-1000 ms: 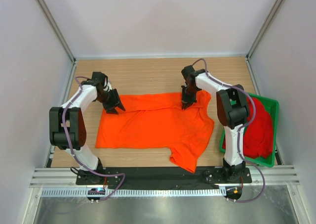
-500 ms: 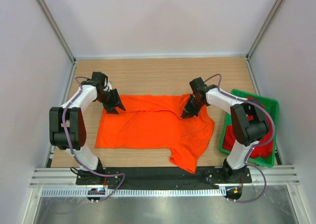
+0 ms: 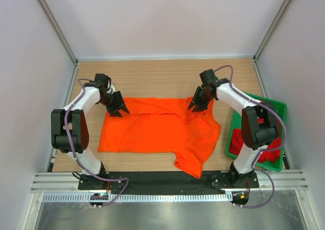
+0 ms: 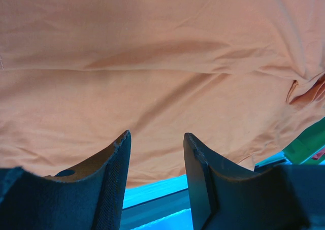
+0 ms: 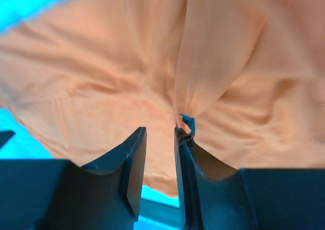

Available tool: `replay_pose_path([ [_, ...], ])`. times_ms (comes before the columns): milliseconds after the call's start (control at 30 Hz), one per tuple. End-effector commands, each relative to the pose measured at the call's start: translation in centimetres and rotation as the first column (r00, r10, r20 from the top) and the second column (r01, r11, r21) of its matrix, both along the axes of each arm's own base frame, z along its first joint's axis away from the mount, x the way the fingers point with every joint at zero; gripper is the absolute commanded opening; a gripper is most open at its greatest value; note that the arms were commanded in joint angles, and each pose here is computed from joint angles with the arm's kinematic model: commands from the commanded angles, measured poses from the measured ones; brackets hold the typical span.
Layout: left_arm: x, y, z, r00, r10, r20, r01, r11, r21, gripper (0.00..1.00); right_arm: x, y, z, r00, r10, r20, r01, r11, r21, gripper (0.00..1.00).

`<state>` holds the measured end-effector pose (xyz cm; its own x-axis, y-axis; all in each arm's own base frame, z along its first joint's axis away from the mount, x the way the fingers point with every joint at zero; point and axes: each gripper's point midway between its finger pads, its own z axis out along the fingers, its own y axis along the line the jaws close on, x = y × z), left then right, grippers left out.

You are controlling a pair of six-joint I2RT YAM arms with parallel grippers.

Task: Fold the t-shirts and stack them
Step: Fold the tshirt

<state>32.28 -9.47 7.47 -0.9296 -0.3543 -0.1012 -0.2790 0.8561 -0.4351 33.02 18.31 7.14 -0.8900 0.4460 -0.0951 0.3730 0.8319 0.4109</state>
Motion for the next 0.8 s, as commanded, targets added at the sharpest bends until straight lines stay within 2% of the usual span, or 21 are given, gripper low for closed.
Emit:
replay_pose_path([
  [0, 1.8, 0.0, 1.3, 0.998, 0.003, 0.055, -0.002, 1.0, -0.008, 0.48, 3.4, -3.7, 3.6, 0.991, 0.013, 0.134, 0.004, 0.992, -0.128, 0.36],
  [233, 2.5, -0.2, 2.2, 0.998, 0.004, 0.068, -0.003, 1.0, -0.019, 0.47, 7.7, -6.7, 2.8, 0.991, 0.068, 0.113, -0.037, 0.966, -0.255, 0.38],
  [367, 2.5, -0.2, 2.2, 0.998, -0.003, 0.062, 0.004, 1.0, -0.018, 0.48, 9.8, -6.4, 2.0, 0.983, 0.126, 0.134, -0.085, 0.959, -0.272, 0.35],
  [533, 2.2, -0.1, 1.6, 0.999, -0.018, 0.039, 0.019, 1.0, -0.013, 0.48, 10.7, -5.9, 0.0, 0.981, 0.152, 0.12, -0.115, 0.956, -0.271, 0.33],
  [767, 2.2, -0.1, 1.4, 0.999, -0.035, 0.026, 0.035, 0.999, -0.013, 0.48, 10.7, -4.2, -0.8, 0.974, 0.192, 0.119, -0.157, 0.955, -0.252, 0.35],
])
